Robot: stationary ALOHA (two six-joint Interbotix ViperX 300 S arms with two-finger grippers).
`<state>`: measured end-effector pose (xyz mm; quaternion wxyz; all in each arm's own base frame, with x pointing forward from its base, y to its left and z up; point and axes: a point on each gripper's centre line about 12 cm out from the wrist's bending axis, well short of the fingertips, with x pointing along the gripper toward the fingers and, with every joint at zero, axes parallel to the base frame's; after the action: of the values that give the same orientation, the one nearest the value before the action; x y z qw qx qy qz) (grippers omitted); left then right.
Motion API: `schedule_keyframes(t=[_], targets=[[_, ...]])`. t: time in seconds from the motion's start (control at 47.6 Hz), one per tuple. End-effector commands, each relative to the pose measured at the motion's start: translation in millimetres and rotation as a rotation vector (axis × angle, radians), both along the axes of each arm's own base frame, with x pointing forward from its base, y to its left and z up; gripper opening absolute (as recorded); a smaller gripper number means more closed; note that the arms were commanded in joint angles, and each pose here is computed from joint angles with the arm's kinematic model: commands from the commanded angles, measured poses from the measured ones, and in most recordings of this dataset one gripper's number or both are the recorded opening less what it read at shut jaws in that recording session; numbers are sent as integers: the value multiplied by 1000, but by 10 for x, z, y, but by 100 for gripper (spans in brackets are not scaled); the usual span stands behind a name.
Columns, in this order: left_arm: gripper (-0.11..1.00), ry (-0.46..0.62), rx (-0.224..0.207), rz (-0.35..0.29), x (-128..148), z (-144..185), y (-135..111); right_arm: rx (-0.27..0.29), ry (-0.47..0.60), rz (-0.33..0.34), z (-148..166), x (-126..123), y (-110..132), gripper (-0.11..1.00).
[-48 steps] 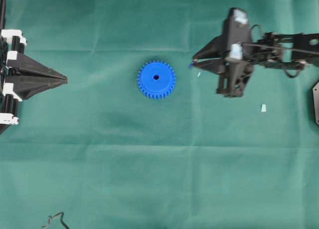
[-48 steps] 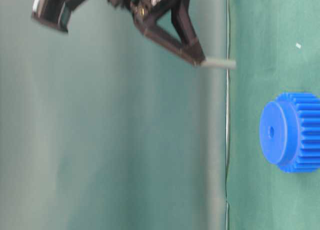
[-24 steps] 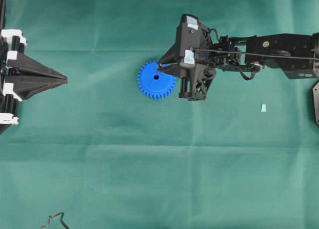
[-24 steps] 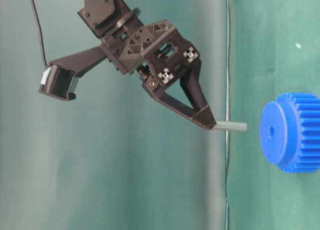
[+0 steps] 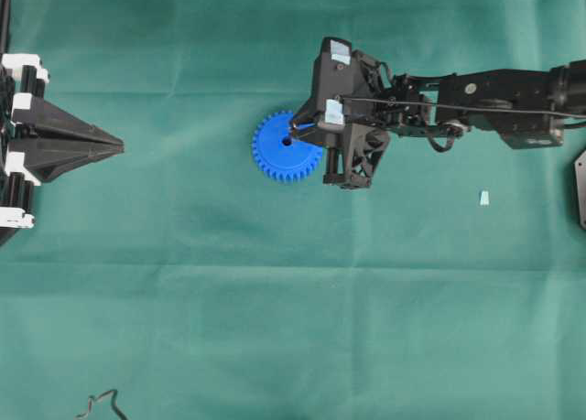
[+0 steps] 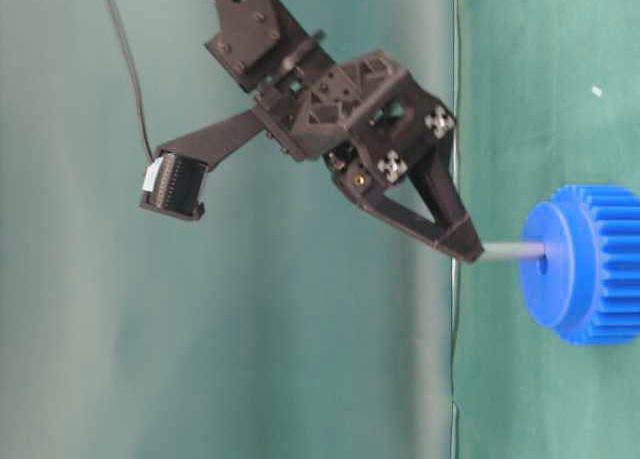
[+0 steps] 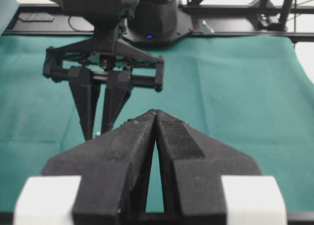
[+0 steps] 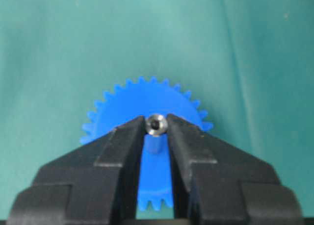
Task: Insert the shaft into the center hole of the gear.
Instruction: 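Lower the shaft into the gear's center hole, adjusting alignment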
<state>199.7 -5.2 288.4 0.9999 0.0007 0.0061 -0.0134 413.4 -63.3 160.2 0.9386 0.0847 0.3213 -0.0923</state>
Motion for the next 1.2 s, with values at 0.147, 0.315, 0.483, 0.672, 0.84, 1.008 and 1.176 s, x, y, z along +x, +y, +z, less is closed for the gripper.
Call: schedule_keyframes(t=[0.147,0.315,0.483,0.672,0.84,1.008,1.176], targets=[[2,-29,1,-1,20,113,-1,-1,-42,-6,97,46,-8,17],[2,-31,1,-1,20,120,-1,-7,-80,-6,225,83,-15,17],[2,-31,1,-1,20,120,-1,-10,-107,-7,337,105,-18,17],[2,-31,1,-1,20,120,-1,-9,-113,-8,351,113,-19,17],[2,-31,1,-1,20,120,-1,-5,-122,-13,318,133,-24,17],[2,-29,1,-1,20,113,-1,7,-103,-23,181,162,-37,17],[2,-31,1,-2,20,120,-4,12,-93,-24,143,153,-29,17]])
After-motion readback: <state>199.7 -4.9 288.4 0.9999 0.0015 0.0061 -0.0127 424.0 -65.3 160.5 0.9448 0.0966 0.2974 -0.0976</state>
